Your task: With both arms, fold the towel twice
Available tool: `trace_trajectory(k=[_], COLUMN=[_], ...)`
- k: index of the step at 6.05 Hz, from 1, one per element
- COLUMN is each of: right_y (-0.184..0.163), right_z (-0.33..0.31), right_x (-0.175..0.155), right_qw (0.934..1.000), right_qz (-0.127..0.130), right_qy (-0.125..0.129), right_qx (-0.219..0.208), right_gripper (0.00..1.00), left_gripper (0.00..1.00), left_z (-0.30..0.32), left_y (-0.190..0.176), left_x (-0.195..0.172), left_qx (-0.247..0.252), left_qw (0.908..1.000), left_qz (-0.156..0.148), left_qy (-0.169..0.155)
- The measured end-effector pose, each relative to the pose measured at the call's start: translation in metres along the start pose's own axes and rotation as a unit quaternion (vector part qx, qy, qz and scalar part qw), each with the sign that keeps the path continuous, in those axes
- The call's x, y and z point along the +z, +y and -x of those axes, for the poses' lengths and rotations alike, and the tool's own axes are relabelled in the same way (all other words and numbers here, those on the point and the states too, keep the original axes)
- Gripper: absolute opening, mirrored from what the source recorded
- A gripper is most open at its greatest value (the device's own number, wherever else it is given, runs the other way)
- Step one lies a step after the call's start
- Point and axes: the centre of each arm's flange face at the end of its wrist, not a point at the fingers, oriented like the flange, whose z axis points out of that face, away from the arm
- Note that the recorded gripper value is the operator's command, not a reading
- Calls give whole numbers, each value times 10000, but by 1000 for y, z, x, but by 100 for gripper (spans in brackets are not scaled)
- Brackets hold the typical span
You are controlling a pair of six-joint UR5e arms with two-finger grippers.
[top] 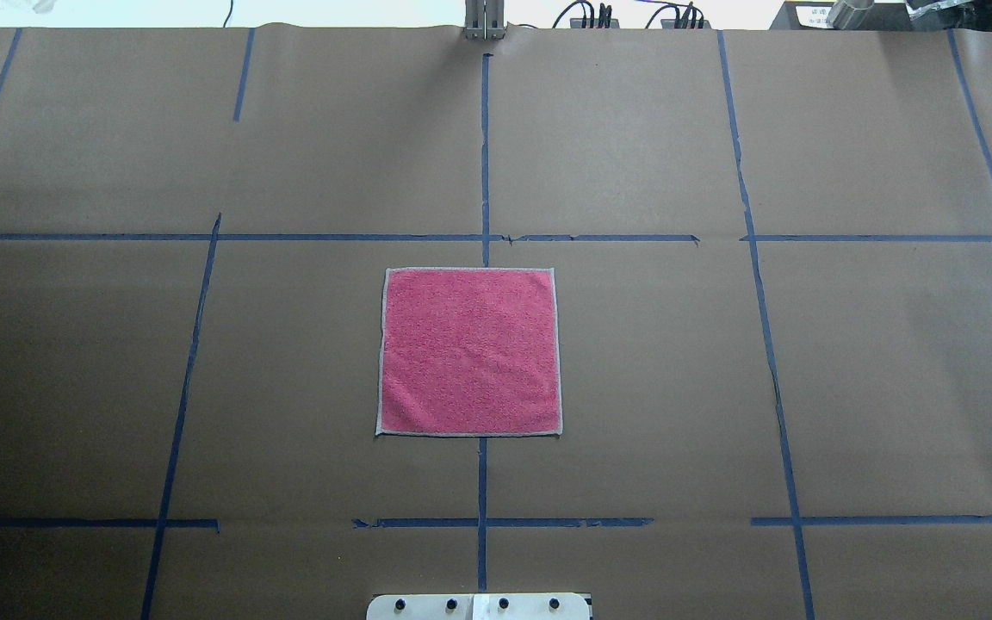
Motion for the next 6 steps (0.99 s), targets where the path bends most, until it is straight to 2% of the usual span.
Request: trace_trajectory(k=[1,3,4,6], right_y=[-12,-57,-80,-113], right_z=[10,64,108,205], right_x=[-3,-10,-10,-8], right_qw=[9999,9993,9986,9952], right_qz=[-129,-268,-284,-266], right_qy=[4,-61,-151,-411], right_qx=[33,265,425,842], right_gripper=[100,100,100,100], left_gripper=[100,100,100,100], left_z=[-13,-51,-105,-244], left_y=[-36,-76,-96,-127], left_x=[-18,-38,-39,-23], left_qx=[197,534,610,66], left_qw=[9996,9975,9967,9979], left_qz=[-217,-464,-521,-410], left_qy=[-24,9,99,496])
